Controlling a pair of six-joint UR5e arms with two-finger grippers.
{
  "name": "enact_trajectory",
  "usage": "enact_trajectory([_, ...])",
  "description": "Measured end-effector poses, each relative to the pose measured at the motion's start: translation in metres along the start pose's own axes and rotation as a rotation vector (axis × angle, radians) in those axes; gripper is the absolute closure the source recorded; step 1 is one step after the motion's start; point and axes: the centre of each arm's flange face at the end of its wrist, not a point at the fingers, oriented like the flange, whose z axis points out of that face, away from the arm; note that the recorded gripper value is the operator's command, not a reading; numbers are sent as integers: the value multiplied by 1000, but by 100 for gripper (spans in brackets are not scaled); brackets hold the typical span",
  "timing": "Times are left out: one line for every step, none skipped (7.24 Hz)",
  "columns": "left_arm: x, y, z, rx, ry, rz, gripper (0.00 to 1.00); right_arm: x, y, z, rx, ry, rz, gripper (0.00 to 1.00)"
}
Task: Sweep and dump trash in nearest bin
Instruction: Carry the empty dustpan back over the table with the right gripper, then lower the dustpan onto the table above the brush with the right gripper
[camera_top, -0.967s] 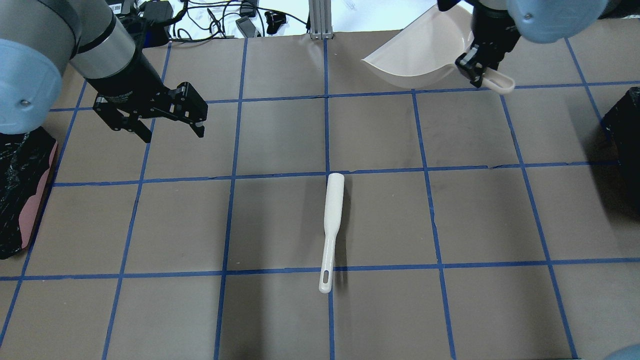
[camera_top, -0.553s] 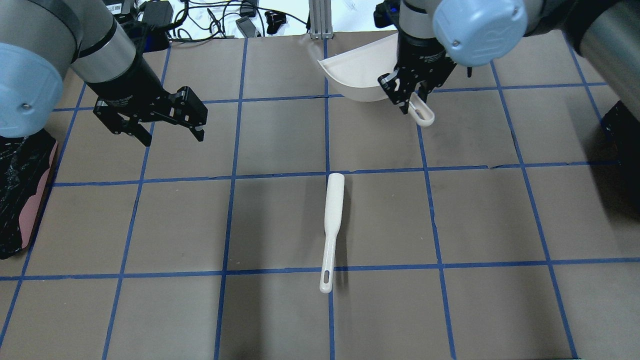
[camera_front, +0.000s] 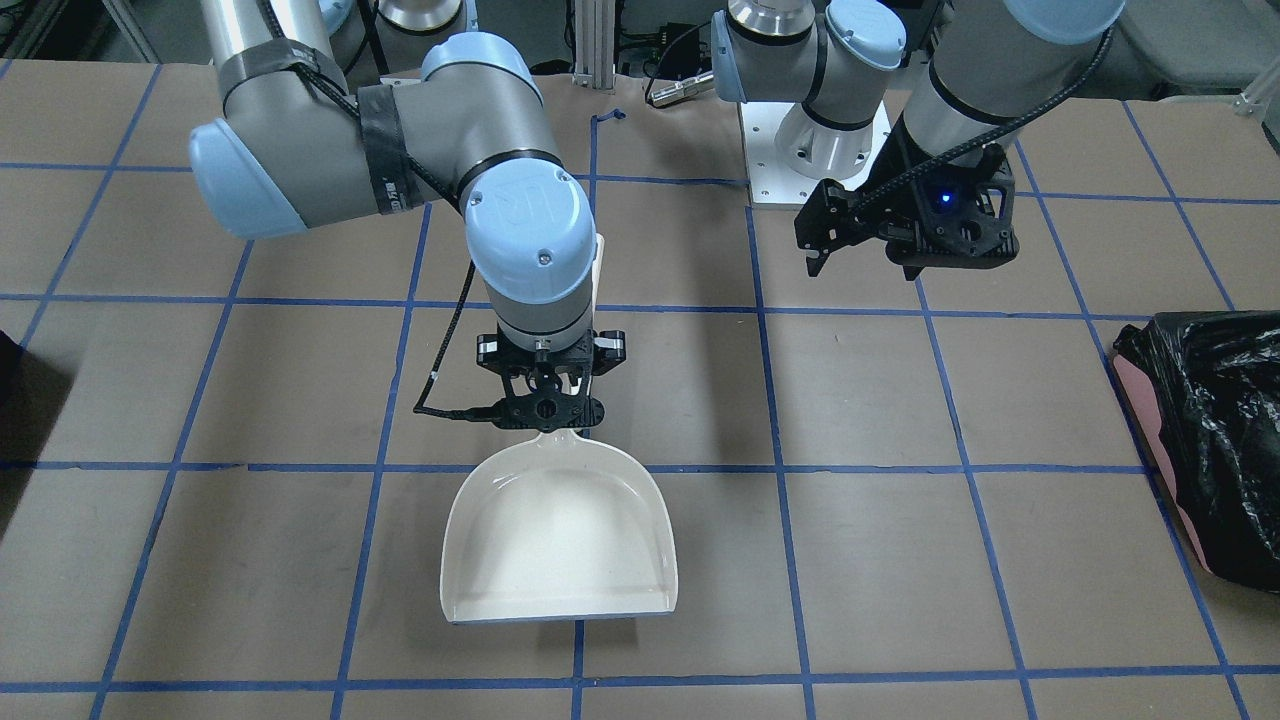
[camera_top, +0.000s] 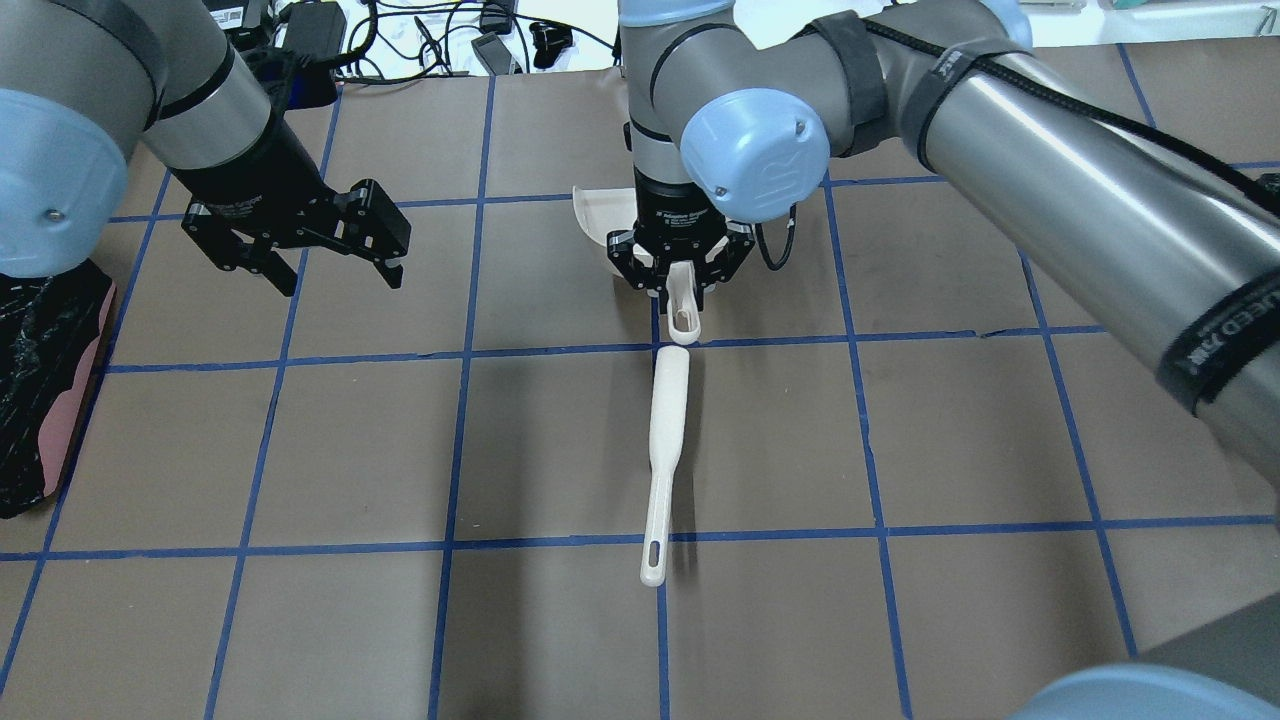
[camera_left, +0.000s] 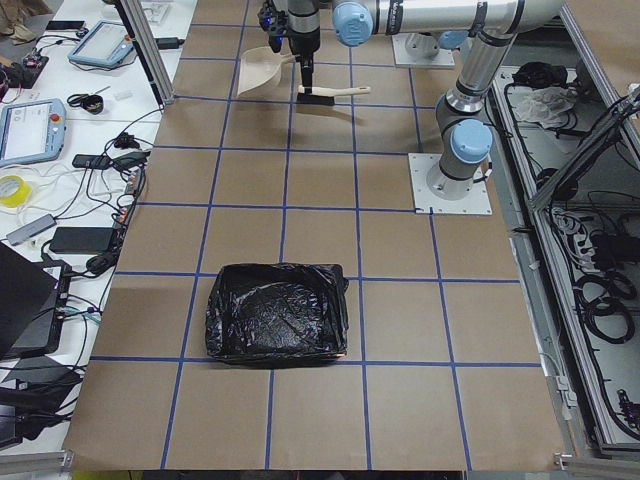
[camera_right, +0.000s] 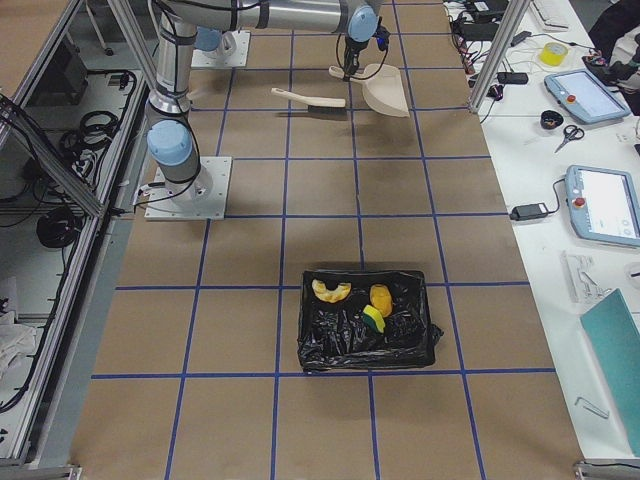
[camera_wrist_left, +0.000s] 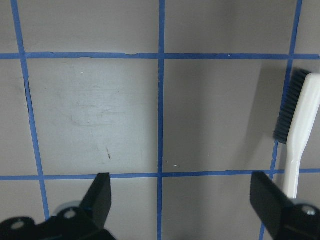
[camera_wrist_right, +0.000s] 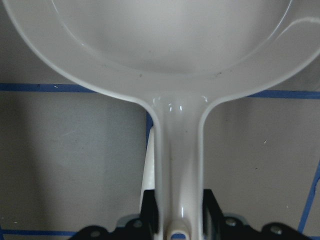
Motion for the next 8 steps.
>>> enact_trajectory([0, 0, 2, -3, 0, 1, 0, -9, -2, 10, -6, 3, 1, 100])
enact_trajectory([0, 1, 4, -5, 0, 2, 0, -14, -7, 21, -2, 6, -2, 100])
enact_trajectory([0, 1, 5, -6, 0, 2, 0, -18, -14, 31, 4, 8, -5, 100])
enact_trajectory([0, 2, 5, -6, 0, 2, 0, -19, -19, 37, 13, 10, -11, 100])
enact_trajectory([0, 2, 5, -6, 0, 2, 0, -19, -22, 41, 18, 16, -15, 100])
enact_trajectory([0, 2, 5, -6, 1, 2, 0, -19, -25, 44, 29, 23, -17, 100])
enact_trajectory([0, 2, 4, -5, 1, 3, 0, -19, -29, 48, 43, 30, -18, 100])
enact_trajectory([0, 3, 3, -3, 1, 8, 0, -19, -33, 51, 52, 38, -19, 100])
